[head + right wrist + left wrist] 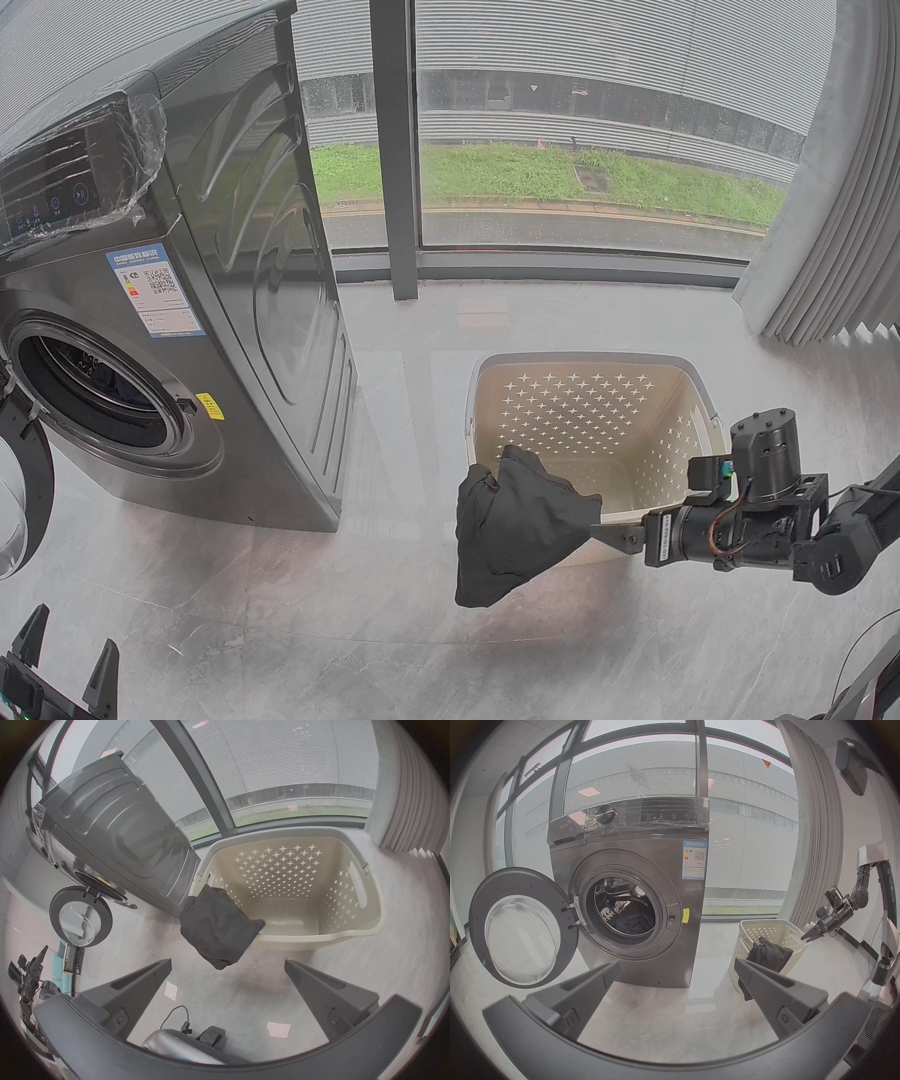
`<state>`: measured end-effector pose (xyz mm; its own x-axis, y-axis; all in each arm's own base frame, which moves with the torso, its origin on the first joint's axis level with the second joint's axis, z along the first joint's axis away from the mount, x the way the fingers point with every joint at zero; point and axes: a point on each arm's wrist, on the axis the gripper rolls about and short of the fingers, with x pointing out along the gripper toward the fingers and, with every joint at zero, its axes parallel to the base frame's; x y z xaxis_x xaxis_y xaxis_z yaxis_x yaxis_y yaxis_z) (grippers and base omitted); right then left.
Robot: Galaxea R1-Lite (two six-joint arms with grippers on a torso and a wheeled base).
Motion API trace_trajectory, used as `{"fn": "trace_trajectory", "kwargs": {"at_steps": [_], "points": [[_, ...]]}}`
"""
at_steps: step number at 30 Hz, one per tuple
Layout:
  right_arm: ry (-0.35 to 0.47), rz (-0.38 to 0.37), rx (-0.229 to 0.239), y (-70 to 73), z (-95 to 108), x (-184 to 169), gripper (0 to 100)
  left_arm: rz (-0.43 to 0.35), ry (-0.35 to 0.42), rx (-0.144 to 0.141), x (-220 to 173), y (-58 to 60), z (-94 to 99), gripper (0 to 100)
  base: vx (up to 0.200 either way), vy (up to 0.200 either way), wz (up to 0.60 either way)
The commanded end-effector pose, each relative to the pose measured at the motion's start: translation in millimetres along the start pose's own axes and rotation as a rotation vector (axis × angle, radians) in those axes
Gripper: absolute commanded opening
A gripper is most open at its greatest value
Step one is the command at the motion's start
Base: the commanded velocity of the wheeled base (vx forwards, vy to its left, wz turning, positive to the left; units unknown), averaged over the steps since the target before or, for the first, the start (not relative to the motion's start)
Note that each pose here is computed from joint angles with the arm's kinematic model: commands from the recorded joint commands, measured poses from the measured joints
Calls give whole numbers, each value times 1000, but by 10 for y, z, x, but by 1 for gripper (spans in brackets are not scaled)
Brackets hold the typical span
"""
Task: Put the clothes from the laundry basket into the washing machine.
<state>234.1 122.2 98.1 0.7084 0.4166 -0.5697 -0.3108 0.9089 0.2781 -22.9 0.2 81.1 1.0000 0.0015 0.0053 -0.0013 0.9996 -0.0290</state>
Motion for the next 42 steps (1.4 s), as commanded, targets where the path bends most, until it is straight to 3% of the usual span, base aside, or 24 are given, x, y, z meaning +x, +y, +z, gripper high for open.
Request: {"fn": "trace_trajectory", "kwargs": {"at_steps": [1, 10, 16, 22, 42], "points": [[50, 19, -10, 83, -111, 200, 100, 2, 4, 0, 3, 2, -51, 100, 0, 0, 0], [3, 34, -15, 50, -206, 553, 100, 2, 4, 0, 3, 2, -51, 100, 0, 0, 0], [28, 25, -13, 39, -261, 714, 100, 2, 4, -2, 3, 2, -51, 100, 0, 0, 0], [1, 13, 21, 76, -198, 878, 100, 2, 4, -2, 3, 2, -51, 100, 0, 0, 0], [-36, 26, 40, 219, -128, 1238, 100, 0, 4, -2, 3, 2, -51, 100, 0, 0, 0]]}}
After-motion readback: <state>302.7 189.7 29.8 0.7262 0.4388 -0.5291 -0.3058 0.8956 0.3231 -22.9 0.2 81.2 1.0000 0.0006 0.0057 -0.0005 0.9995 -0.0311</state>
